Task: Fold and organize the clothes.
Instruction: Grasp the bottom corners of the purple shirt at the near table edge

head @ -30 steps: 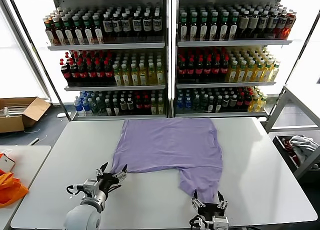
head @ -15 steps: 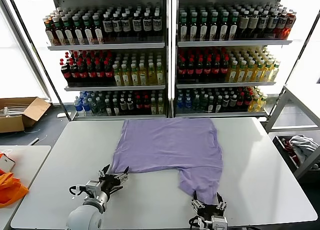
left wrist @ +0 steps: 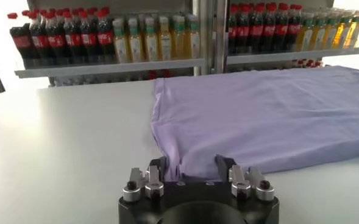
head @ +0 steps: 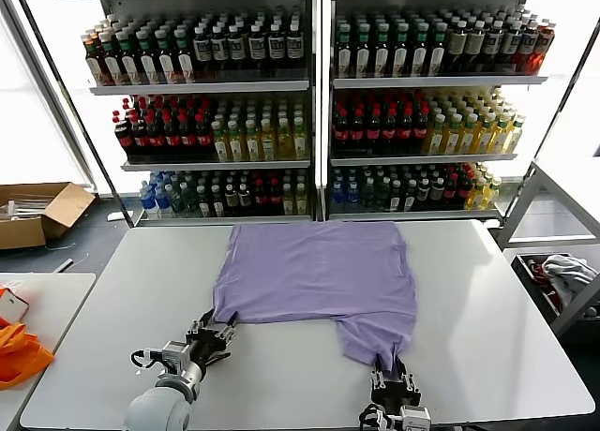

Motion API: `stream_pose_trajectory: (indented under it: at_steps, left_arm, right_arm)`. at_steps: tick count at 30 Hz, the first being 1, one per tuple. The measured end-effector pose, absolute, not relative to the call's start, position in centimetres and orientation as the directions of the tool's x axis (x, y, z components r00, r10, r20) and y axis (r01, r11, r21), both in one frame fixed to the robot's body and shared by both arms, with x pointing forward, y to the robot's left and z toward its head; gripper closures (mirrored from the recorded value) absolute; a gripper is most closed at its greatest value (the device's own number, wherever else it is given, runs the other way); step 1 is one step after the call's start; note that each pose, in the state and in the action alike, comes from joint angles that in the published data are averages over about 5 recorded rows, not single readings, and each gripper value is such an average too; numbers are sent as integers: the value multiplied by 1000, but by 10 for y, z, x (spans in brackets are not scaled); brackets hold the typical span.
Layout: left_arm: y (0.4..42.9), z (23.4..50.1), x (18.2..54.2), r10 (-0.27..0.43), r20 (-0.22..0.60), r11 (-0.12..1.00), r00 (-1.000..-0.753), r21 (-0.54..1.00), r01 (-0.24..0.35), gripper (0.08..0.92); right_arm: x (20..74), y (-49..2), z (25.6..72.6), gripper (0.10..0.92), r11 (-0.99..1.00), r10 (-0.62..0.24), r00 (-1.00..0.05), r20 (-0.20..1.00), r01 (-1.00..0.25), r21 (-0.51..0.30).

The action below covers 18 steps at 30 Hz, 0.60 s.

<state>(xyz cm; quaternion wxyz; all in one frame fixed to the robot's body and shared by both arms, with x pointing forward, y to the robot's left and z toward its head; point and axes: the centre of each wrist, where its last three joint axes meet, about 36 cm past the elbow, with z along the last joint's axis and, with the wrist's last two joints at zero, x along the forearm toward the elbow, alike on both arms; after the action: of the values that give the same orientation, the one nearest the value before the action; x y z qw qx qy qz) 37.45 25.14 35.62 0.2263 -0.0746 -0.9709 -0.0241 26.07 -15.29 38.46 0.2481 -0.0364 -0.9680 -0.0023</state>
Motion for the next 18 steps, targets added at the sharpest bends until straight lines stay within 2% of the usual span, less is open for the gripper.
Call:
stream_pose_trajectory:
  at_steps: [4, 7, 14, 18]
  left_arm:
    - [250, 357, 376, 138, 440, 987, -888, 17, 162, 602]
    - [249, 358, 377, 139, 433, 986, -891, 20, 164, 688]
    - [250, 365, 379, 136, 396, 987, -908, 25, 158, 883]
    - [250, 370, 381, 134, 365, 988, -921, 23, 153, 914]
  right_arm:
    - [261, -155, 388, 862, 998, 61, -880, 471, 63, -11]
    - [262, -157, 392, 906, 998, 57, -890, 453, 58, -10]
    - [272, -165, 404, 909, 999, 49, -925, 376, 52, 0]
    - [282, -170, 409, 909, 998, 49, -940, 337, 56, 9]
